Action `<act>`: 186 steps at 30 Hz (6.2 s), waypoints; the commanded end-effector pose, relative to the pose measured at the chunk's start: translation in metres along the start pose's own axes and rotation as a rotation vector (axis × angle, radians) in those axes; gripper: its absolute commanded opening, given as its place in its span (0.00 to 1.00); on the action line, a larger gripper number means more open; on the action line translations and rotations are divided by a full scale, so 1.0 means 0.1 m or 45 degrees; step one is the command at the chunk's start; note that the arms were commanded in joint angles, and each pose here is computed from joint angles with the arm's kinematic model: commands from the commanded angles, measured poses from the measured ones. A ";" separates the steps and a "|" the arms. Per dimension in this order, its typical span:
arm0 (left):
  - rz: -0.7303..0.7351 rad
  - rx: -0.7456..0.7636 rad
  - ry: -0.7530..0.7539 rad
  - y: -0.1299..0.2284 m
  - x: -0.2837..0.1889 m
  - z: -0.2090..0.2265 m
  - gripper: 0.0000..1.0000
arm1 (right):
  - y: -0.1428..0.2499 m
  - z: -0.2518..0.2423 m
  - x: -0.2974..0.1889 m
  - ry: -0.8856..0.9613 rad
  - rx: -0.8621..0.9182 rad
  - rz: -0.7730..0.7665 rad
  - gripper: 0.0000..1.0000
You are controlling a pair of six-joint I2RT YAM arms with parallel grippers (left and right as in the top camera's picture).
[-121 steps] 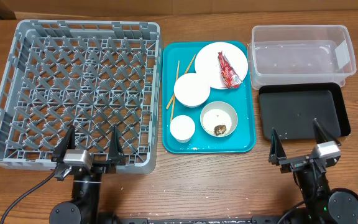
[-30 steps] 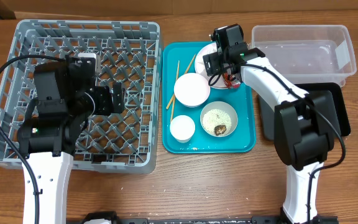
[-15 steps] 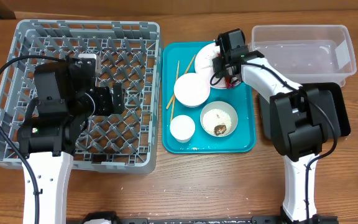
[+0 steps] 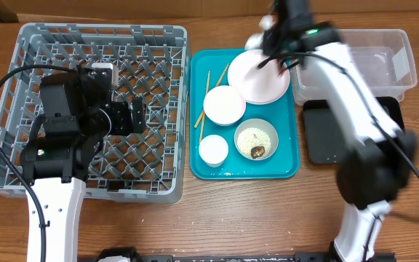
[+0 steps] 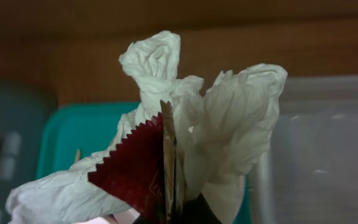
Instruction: Sort waste into correct bins and load items into the dishwasher
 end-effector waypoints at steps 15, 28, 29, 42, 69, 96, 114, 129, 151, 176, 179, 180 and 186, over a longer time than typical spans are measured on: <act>-0.020 0.026 0.007 -0.06 -0.03 -0.02 1.00 | 0.11 -1.51 0.34 0.306 0.571 0.130 0.29; -0.020 0.026 0.007 -0.06 -0.03 -0.02 1.00 | -0.10 -1.28 -0.21 0.105 0.413 0.120 1.00; -0.020 0.026 0.007 -0.06 -0.03 -0.02 1.00 | -0.11 -1.21 -0.34 0.045 0.375 0.130 1.00; -0.020 0.026 0.007 -0.06 -0.03 -0.02 1.00 | 0.76 -0.11 -0.90 -0.162 0.277 0.645 0.83; -0.020 0.026 0.007 -0.06 -0.03 -0.02 1.00 | 2.22 0.86 0.20 0.038 0.073 0.606 0.38; -0.020 0.026 0.007 -0.06 -0.03 -0.02 1.00 | 2.45 0.86 0.22 0.018 -0.113 0.645 0.04; -0.020 0.026 0.007 -0.06 -0.03 -0.02 1.00 | 1.42 0.32 -1.06 -0.213 0.031 0.372 0.04; -0.020 0.026 0.007 -0.06 -0.03 -0.02 1.00 | 1.43 -0.85 -0.78 -0.735 0.323 0.336 0.04; -0.020 0.026 0.007 -0.06 -0.03 -0.02 1.00 | 1.86 -1.58 -0.56 -1.125 0.633 0.062 0.04; -0.020 0.026 0.007 -0.06 -0.03 -0.02 1.00 | 1.82 -1.93 -0.82 -1.273 0.796 -0.094 0.04; -0.020 0.026 0.007 -0.06 -0.03 -0.02 1.00 | 1.81 -2.00 -0.89 -1.318 0.823 -0.136 0.04; -0.020 0.026 0.007 -0.06 -0.03 -0.02 1.00 | 1.81 -2.03 -0.91 -1.331 0.831 -0.149 0.04; -0.020 0.026 0.007 -0.06 -0.03 -0.02 1.00 | 1.84 -2.15 -0.90 -1.443 0.890 -0.197 0.04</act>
Point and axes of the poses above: each gripper's point midway between its finger pads, its own x axis out along the fingers, its own z axis along the line the jaws close on, y = z × x, the point moved 6 cm from there along -x, back along the fingers, and after that the axes turned 2 degrees about -x, right-handed, at the moved point
